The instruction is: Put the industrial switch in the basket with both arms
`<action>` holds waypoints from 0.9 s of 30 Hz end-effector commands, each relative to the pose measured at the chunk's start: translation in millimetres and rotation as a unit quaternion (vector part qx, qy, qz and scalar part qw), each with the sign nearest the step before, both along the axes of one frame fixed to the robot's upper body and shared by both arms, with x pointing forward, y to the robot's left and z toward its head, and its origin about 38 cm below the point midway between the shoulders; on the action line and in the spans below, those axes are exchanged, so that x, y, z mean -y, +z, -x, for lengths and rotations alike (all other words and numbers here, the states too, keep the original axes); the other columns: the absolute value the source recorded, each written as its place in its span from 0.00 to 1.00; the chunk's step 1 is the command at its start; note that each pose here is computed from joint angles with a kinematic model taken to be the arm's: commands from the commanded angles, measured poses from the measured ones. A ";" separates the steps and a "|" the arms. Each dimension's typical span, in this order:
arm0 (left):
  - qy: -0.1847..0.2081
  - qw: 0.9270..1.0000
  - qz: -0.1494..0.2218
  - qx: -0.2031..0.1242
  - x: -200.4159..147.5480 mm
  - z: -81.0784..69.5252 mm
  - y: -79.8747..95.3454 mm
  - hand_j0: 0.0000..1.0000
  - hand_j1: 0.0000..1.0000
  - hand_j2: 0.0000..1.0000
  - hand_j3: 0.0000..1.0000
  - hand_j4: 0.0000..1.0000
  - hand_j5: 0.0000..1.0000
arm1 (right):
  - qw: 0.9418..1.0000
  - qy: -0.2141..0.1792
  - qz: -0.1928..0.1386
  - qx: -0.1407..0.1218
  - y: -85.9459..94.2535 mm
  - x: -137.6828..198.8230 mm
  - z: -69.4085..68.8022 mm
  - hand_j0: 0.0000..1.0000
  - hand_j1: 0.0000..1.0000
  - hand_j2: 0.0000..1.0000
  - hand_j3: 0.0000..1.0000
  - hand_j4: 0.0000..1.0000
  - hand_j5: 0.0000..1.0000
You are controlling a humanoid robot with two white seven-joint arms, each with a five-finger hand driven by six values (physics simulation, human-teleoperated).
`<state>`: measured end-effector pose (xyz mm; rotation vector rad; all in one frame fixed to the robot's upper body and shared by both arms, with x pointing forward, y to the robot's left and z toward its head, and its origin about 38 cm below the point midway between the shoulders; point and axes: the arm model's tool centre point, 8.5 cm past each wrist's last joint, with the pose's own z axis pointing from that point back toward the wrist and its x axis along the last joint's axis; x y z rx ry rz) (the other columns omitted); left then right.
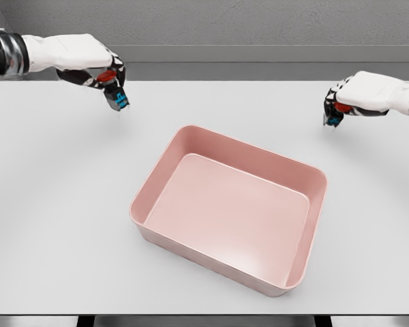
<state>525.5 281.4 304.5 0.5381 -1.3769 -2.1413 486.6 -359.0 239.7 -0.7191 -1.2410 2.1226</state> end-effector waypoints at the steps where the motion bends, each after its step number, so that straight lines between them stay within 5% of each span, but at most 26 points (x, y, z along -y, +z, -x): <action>1: -0.020 0.999 0.026 -0.001 9.5 6.7 8.4 0.49 0.49 0.49 0.49 0.49 0.49 | 1.000 0.011 0.001 0.013 11.4 -1.2 6.5 0.48 0.48 0.48 0.48 0.48 0.48; 7: -0.145 0.989 0.024 0.015 67.8 58.4 21.9 0.50 0.50 0.50 0.50 0.50 0.50 | 0.999 0.025 0.006 0.023 23.4 3.4 22.0 0.48 0.48 0.48 0.48 0.48 0.48; 12: -0.238 0.971 0.024 0.020 107.1 105.7 26.8 0.50 0.50 0.50 0.50 0.50 0.50 | 0.998 0.053 0.009 0.027 26.7 -9.2 33.2 0.48 0.48 0.48 0.48 0.48 0.48; 16: -0.248 0.968 0.021 0.012 109.0 113.8 22.6 0.50 0.50 0.50 0.50 0.50 0.50 | 0.997 0.068 0.004 0.026 26.7 -13.7 46.7 0.48 0.48 0.48 0.48 0.48 0.48; 27: -0.281 0.959 -0.013 -0.044 121.7 135.2 -30.0 0.51 0.51 0.51 0.51 0.51 0.51 | 0.994 0.100 -0.022 0.041 50.3 -22.2 75.1 0.48 0.48 0.48 0.48 0.48 0.48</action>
